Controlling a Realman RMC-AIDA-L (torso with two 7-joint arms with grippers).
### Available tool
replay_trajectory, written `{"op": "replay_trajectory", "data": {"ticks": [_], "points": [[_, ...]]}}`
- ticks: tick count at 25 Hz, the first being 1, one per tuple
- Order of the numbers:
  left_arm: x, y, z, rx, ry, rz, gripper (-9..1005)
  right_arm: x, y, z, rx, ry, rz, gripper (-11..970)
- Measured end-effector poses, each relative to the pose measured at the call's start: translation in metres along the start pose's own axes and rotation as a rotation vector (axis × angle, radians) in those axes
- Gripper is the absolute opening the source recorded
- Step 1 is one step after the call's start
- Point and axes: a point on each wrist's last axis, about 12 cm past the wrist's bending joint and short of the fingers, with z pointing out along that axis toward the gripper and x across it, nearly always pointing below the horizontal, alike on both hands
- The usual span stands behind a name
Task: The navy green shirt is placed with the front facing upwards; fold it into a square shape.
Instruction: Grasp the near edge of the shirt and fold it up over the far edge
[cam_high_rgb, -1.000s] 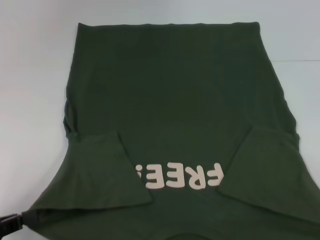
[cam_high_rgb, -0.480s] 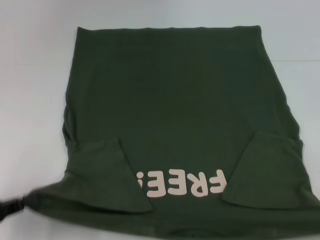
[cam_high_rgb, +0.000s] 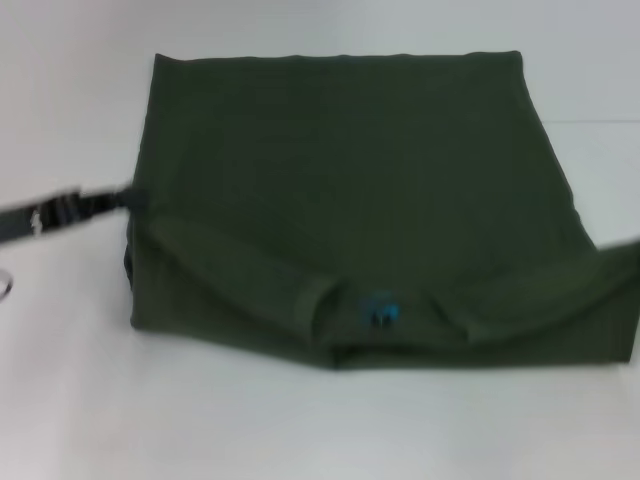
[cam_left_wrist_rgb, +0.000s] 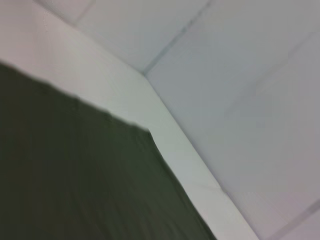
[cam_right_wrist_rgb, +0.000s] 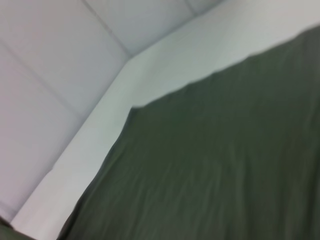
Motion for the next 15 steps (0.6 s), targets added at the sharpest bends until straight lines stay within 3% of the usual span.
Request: {"op": "replay_trajectory", "data": {"ticks": [6,15], "points": [[-0.039,0.005,0.045,-0.094,-0.158,0.057,54,-0.045,-0.003,0.046,0.115,-0.076,-0.082,86],[-0.051,0.014,0.084,-0.233,-0.277,0.106,67,-0.068,0.002,0.107,0.263,-0.121,-0.181,92]]}}
